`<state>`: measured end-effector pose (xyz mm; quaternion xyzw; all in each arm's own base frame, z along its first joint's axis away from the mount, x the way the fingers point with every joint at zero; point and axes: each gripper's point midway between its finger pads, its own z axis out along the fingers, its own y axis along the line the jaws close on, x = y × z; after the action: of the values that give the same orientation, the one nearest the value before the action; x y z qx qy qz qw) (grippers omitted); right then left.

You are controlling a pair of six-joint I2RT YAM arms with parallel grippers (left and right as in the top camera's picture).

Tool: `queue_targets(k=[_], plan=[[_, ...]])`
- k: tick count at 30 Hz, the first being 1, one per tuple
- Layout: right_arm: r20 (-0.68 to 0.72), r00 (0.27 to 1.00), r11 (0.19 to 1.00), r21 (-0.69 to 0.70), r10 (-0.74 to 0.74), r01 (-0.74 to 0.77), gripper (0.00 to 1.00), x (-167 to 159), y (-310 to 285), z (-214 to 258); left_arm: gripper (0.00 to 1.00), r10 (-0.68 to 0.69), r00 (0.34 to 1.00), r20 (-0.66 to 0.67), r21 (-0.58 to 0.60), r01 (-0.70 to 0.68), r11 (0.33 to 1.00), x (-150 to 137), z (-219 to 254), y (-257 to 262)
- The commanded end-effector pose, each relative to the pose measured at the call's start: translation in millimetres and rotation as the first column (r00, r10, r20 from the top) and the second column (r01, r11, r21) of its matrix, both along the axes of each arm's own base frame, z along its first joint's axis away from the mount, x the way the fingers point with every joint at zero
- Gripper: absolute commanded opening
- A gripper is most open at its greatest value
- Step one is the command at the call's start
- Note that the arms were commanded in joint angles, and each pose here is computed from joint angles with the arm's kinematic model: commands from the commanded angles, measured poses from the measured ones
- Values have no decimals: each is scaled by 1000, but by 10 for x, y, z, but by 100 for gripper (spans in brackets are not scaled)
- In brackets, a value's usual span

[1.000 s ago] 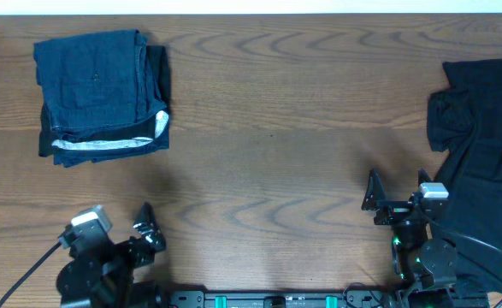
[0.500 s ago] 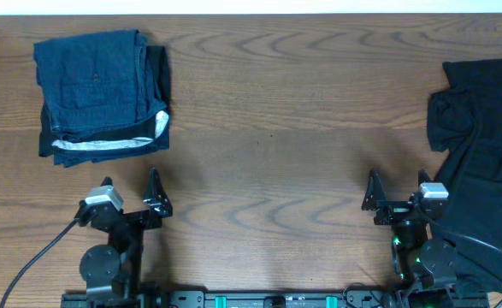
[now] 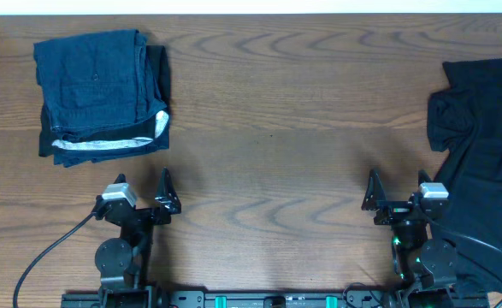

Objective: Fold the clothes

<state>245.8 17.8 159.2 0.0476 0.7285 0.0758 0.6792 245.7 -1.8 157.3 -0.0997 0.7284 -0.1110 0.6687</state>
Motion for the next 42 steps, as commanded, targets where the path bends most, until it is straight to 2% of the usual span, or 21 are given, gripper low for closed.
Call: queue_targets(k=[1, 6, 15, 42], plan=[[1, 1000, 1000, -4, -15, 15, 99, -1, -29, -3, 98, -24, 1000, -8, 60, 24, 998, -1, -50, -50], [1, 1000, 1000, -4, -15, 15, 99, -1, -29, -3, 98, -61, 996, -61, 130, 68, 989, -20, -184, -126], [1, 1000, 1000, -4, -15, 15, 99, -1, -29, -3, 98, -113, 992, -58, 322, 126, 938, -27, -181, -212], [1, 1000, 1000, -4, -15, 15, 99, -1, -29, -3, 98, -113, 992, -58, 321, 126, 939, -26, -182, -212]])
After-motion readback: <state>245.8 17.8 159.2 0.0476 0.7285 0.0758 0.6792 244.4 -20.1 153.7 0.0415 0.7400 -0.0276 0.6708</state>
